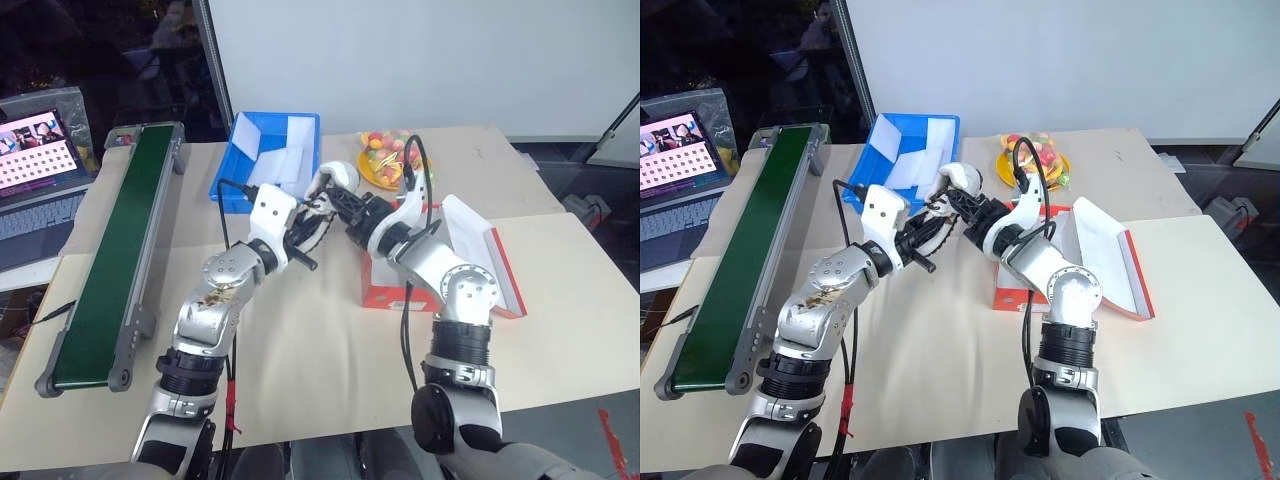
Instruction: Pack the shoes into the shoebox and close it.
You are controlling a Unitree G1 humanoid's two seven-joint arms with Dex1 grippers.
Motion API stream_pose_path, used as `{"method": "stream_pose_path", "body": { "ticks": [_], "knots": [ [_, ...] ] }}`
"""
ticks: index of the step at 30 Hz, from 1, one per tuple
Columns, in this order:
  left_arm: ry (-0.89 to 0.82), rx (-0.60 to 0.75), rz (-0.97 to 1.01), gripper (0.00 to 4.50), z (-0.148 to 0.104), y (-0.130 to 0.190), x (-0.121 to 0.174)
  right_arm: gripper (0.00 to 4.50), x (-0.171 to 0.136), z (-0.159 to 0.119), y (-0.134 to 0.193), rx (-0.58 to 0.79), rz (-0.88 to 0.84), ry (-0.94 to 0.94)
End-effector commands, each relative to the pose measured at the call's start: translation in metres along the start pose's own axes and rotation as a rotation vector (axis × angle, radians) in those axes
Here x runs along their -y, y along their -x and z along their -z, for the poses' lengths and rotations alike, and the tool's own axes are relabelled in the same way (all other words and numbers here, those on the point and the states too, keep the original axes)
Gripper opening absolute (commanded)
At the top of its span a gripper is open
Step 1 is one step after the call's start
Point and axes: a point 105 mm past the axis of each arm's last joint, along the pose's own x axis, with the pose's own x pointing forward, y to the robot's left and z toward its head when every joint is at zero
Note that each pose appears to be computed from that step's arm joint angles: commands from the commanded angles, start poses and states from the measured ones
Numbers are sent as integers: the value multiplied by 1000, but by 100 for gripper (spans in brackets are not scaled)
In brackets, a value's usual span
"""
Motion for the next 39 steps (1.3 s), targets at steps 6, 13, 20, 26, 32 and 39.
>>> {"method": "stream_pose_path", "body": {
  "ticks": [6,13,20,26,32,39],
  "knots": [
    [-29,39,71,98,-10,-2,15,106,-47,-1,0,16,-176,16],
    [-69,52,114,304,-14,1,24,106,-44,-4,2,36,-161,6],
    [-101,97,110,304,-28,13,20,106,-23,-40,6,169,-37,59],
    [-100,106,99,304,-34,27,19,106,-6,-101,25,327,101,206],
    [-87,64,116,304,-25,27,22,106,-15,-142,52,253,226,498],
    [-159,60,391,304,-20,36,46,106,4,-154,82,-135,464,607]
  ]
}}
